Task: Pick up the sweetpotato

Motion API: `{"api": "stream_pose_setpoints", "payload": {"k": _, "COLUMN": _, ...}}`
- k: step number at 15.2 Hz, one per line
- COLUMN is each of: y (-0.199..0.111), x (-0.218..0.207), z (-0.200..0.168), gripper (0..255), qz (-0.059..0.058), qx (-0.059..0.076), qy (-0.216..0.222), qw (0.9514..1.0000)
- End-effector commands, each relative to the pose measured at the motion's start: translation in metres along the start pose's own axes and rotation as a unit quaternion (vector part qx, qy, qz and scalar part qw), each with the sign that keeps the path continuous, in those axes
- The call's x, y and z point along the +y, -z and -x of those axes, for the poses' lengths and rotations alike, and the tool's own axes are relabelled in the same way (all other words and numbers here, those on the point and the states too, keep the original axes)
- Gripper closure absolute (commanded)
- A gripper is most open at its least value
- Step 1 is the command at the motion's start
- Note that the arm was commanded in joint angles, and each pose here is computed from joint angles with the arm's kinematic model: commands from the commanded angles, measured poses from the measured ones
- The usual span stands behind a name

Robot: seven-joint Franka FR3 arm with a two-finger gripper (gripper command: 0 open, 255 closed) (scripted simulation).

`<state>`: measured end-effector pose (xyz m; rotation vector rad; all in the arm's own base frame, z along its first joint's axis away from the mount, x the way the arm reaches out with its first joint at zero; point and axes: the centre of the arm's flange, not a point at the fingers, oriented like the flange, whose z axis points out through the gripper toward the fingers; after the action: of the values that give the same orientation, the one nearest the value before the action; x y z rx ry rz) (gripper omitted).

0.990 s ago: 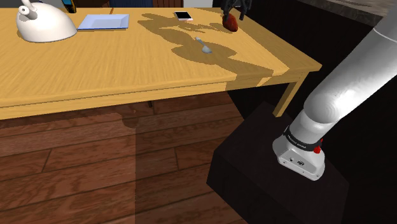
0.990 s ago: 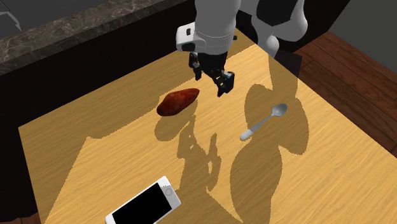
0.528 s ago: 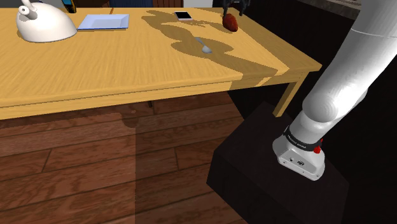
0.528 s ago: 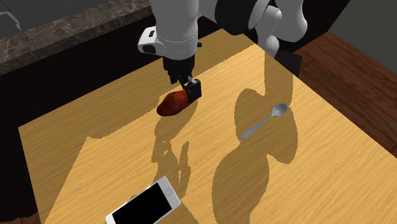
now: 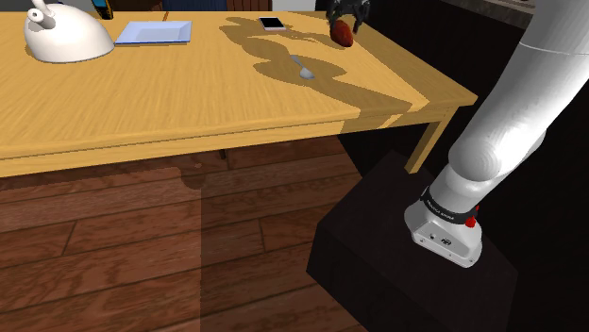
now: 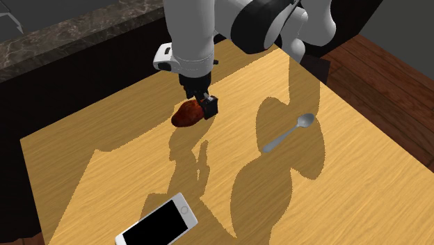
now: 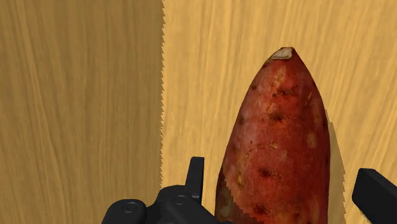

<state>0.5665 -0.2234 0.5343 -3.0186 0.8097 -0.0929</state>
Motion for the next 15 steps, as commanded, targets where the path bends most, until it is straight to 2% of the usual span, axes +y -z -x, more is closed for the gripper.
{"api": "stream_pose_setpoints", "payload": {"k": 1, "y": -0.005, "x": 0.0, "z": 0.0, "gripper": 0, "qz": 0.0, "qx": 0.0, "qy": 0.0, "qw": 1.0}}
{"api": "stream_pose_setpoints", "payload": {"k": 2, "y": -0.005, "x": 0.001, "z": 0.0, "gripper": 255, "qz": 0.0, "qx": 0.0, "qy": 0.0, "qw": 1.0}}
{"api": "stream_pose_setpoints", "payload": {"k": 11, "y": -0.005, "x": 0.0, "z": 0.0, "gripper": 255, "qz": 0.0, "qx": 0.0, "qy": 0.0, "qw": 1.0}}
{"api": "stream_pose_setpoints", "payload": {"k": 15, "y": 0.017, "x": 0.0, "z": -0.001, "gripper": 255, "qz": 0.0, "qx": 0.0, "qy": 0.0, "qw": 1.0}}
